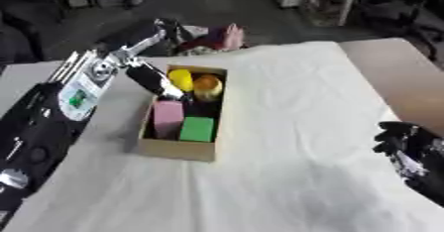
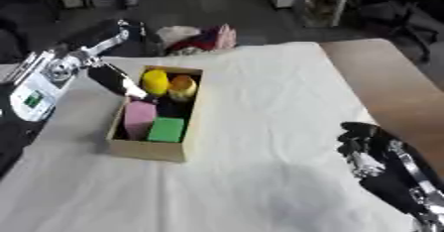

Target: Pick up objects on the table and place them in the box.

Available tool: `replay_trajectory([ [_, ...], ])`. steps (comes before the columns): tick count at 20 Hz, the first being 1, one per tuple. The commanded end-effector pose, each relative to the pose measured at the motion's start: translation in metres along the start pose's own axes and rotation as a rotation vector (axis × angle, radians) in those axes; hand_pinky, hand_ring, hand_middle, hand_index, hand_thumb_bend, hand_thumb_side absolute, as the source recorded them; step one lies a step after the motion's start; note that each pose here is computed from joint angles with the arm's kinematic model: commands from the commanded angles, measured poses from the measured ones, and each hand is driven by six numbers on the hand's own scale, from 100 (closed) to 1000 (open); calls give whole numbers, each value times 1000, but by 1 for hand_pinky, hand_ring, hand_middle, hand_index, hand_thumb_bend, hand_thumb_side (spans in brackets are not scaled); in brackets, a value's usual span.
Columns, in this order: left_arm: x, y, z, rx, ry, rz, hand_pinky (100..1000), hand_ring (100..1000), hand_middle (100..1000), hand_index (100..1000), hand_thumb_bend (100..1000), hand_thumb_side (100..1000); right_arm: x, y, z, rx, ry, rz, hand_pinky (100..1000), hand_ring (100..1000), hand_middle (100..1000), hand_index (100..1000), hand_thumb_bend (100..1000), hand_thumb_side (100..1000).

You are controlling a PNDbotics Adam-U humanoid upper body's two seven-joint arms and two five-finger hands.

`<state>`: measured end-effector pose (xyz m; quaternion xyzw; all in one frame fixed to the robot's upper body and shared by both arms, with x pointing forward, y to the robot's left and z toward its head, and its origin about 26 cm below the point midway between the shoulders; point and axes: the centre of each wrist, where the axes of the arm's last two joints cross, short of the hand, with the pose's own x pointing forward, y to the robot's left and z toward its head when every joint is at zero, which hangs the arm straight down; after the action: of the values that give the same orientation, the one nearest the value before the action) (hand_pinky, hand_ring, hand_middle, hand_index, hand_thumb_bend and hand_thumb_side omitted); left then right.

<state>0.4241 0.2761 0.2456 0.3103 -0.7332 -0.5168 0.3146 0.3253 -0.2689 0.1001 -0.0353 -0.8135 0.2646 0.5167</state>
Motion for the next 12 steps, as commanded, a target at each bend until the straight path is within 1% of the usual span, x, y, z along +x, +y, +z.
replay_trajectory([
  [1, -2, 29, 20, 156, -29, 8, 754, 675, 688, 780, 800, 395, 5, -10, 1, -28, -18, 19, 735, 627, 633, 818, 100, 461],
  [4, 0, 25, 40, 267, -8, 86, 747, 669, 680, 769, 788, 387, 6, -11, 4, -57, -21, 15, 733, 624, 630, 820, 100, 459],
  [6, 5, 17, 50, 321, 8, 149, 746, 665, 675, 765, 780, 388, 7, -10, 4, -74, -30, 7, 733, 628, 637, 825, 100, 459],
  [7, 9, 11, 54, 346, 17, 185, 744, 664, 674, 765, 808, 353, 7, -9, 4, -83, -34, 1, 733, 631, 643, 827, 100, 447],
  [8, 12, 4, 58, 371, 30, 225, 744, 664, 674, 765, 777, 382, 7, -9, 4, -92, -36, -5, 734, 633, 645, 827, 100, 457],
  [9, 14, -4, 62, 392, 53, 270, 742, 666, 677, 766, 773, 379, 7, -8, 5, -100, -37, -13, 734, 642, 659, 831, 100, 457],
  [10, 16, -14, 66, 410, 78, 318, 741, 666, 676, 766, 836, 303, 6, -6, 6, -106, -36, -21, 735, 648, 668, 833, 100, 436],
  [11, 18, -24, 70, 427, 107, 366, 740, 666, 677, 766, 768, 375, 5, -5, 7, -109, -34, -29, 735, 655, 679, 835, 100, 456],
  [12, 21, -34, 74, 440, 135, 414, 740, 666, 677, 766, 768, 377, 4, -3, 8, -112, -33, -36, 735, 656, 681, 836, 100, 455],
])
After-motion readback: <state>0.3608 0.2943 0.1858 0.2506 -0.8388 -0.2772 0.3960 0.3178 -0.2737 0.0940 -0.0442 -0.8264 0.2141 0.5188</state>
